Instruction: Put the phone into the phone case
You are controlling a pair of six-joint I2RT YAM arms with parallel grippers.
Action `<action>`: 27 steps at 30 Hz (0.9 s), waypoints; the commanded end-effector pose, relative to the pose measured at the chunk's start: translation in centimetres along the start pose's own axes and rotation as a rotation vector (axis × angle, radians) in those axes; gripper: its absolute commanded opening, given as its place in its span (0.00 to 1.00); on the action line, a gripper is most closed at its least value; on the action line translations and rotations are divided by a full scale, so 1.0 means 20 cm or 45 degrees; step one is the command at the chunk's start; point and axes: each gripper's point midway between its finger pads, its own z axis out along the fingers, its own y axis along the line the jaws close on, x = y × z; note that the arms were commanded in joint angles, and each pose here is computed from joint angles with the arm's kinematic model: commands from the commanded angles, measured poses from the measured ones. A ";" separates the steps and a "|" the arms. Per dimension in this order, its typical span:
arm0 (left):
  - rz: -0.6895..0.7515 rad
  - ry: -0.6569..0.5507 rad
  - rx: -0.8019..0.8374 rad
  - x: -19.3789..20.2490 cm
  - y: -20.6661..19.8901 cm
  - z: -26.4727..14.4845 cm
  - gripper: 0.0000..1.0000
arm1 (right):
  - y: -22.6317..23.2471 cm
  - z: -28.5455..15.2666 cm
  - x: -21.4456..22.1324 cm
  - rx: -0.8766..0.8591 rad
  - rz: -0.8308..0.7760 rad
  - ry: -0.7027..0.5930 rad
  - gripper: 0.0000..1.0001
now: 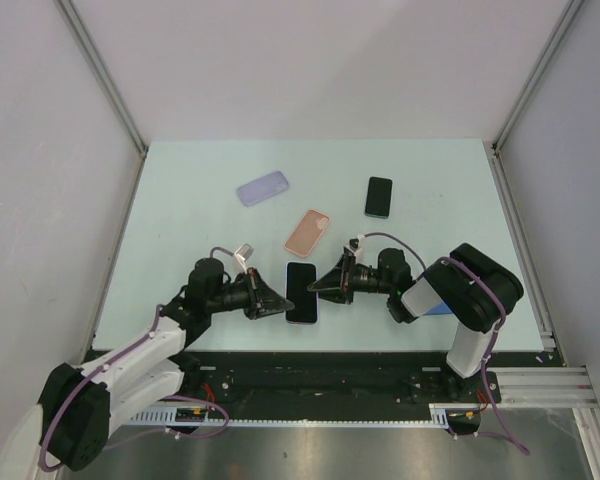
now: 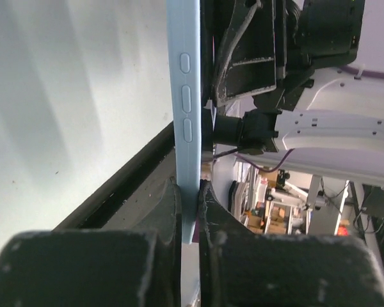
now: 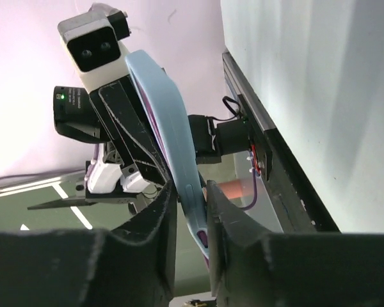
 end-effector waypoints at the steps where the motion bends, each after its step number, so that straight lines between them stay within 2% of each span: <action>1: 0.016 -0.017 -0.113 -0.02 0.07 0.00 0.00 | 0.31 -0.02 0.06 -0.330 -0.342 0.063 0.08; 3: 0.066 -0.013 -0.080 -0.03 0.02 0.00 0.01 | 0.32 -0.02 0.07 -0.335 -0.356 0.066 0.00; 4: 0.088 -0.023 -0.073 -0.04 0.00 -0.01 0.07 | 0.33 -0.03 0.08 -0.343 -0.369 0.076 0.00; 5: 0.103 -0.023 -0.076 -0.04 -0.02 -0.02 0.15 | 0.34 -0.04 0.08 -0.347 -0.377 0.080 0.00; 6: 0.127 -0.042 -0.080 -0.06 -0.03 -0.02 0.34 | 0.35 -0.04 0.09 -0.351 -0.385 0.091 0.00; 9: 0.151 -0.073 -0.052 -0.08 -0.06 -0.03 0.50 | 0.39 -0.06 0.12 -0.373 -0.421 0.117 0.00; 12: 0.117 -0.072 -0.034 -0.08 -0.04 -0.01 0.52 | 0.42 -0.07 0.16 -0.386 -0.456 0.161 0.00; 14: 0.115 -0.034 0.056 -0.06 -0.06 0.01 0.52 | 0.41 -0.07 0.17 -0.384 -0.462 0.178 0.00; 17: 0.107 -0.012 0.138 -0.05 -0.10 0.02 0.49 | 0.40 -0.07 0.21 -0.376 -0.465 0.224 0.01; 20: 0.134 -0.021 0.159 -0.06 -0.13 0.02 0.28 | 0.37 -0.06 0.23 -0.359 -0.444 0.251 0.06; 21: 0.134 -0.022 0.159 -0.06 -0.14 0.01 0.15 | 0.36 -0.06 0.23 -0.354 -0.438 0.257 0.14; 23: 0.133 -0.029 0.152 -0.07 -0.15 0.01 0.05 | 0.34 -0.05 0.24 -0.346 -0.428 0.264 0.22; 24: 0.129 -0.038 0.144 -0.08 -0.14 0.01 0.00 | 0.34 -0.05 0.24 -0.350 -0.434 0.264 0.31; 27: 0.091 -0.074 0.122 -0.10 -0.14 0.00 0.00 | 0.33 -0.05 0.27 -0.347 -0.453 0.272 0.52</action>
